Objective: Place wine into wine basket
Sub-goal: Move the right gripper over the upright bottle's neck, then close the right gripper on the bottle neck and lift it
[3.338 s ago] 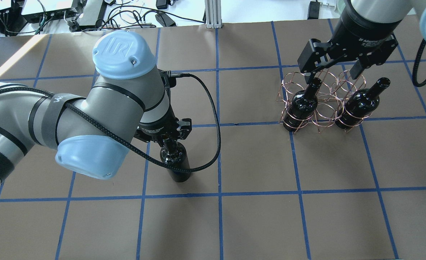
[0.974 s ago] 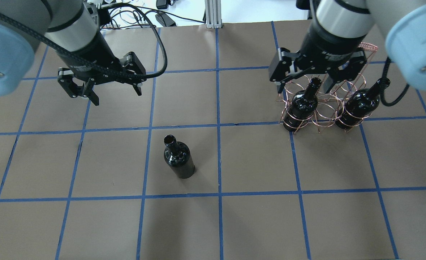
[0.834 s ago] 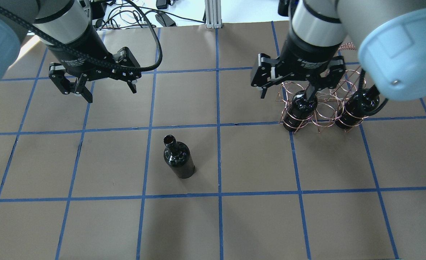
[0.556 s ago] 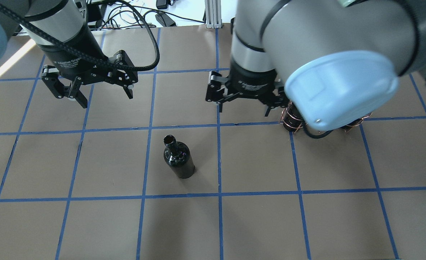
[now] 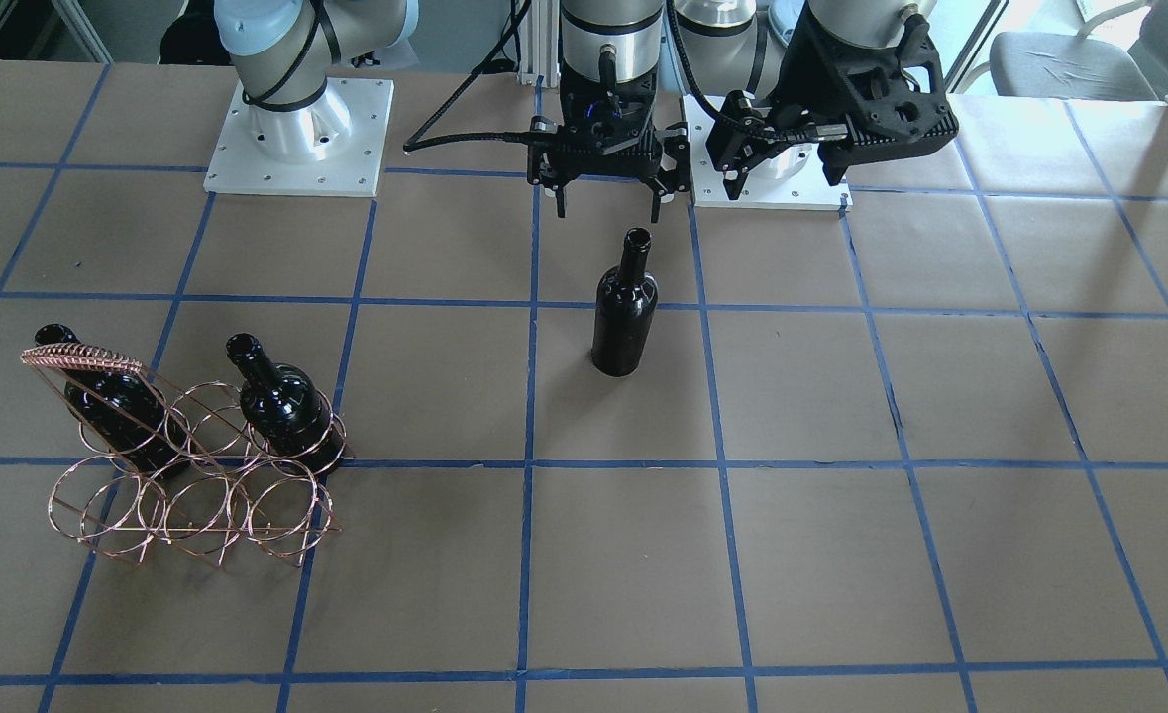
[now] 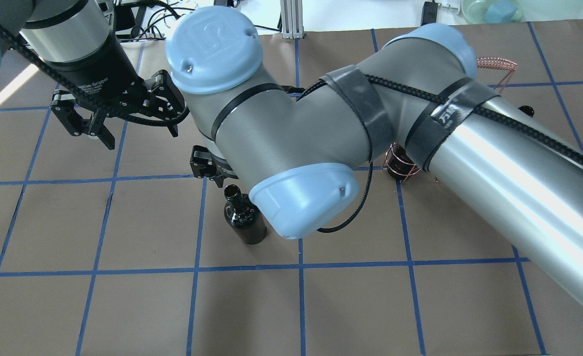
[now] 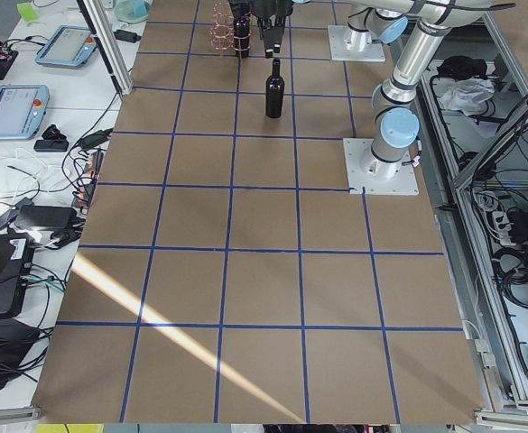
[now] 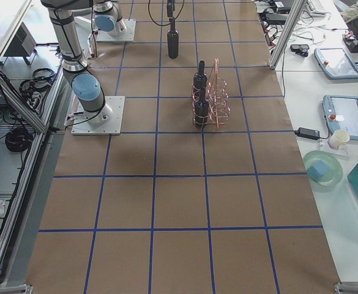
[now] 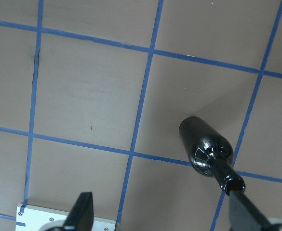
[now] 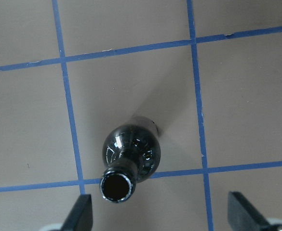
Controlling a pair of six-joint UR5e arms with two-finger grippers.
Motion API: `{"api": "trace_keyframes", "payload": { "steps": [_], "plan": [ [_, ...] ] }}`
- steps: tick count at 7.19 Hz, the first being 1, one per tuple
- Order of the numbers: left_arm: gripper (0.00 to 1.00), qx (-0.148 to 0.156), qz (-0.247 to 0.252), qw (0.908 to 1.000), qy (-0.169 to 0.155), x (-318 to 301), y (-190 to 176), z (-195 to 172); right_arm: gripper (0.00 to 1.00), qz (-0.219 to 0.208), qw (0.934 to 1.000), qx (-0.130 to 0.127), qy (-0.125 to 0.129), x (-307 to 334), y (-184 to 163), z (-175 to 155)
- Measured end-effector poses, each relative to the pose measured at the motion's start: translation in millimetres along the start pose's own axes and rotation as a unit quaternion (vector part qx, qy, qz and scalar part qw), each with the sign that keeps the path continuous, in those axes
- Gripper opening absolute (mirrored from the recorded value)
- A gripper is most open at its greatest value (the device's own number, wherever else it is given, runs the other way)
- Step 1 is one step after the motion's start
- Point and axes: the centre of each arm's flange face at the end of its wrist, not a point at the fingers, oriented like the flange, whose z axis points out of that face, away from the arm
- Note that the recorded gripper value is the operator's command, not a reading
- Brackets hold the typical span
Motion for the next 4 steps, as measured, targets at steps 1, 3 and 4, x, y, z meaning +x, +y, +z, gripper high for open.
{"api": "trace_keyframes", "payload": {
  "steps": [1, 3, 4],
  "plan": [
    [1.0, 0.005, 0.002, 1.0, 0.002, -4.7, -2.0, -5.1, 1.0, 0.001, 1.0, -0.001, 0.0, -4.5, 2.5, 4.0],
    [1.0, 0.021, 0.004, 0.9997, 0.008, -32.1, -11.5, -21.4, 1.0, 0.007, 1.0, -0.006, -0.002, -8.8, 3.0, 11.2],
    [1.0, 0.028, 0.006, 0.9996, 0.009, -47.6, -14.5, -28.5, 1.0, 0.009, 0.9999, -0.007, -0.001, -11.0, 1.4, 16.8]
  ]
}}
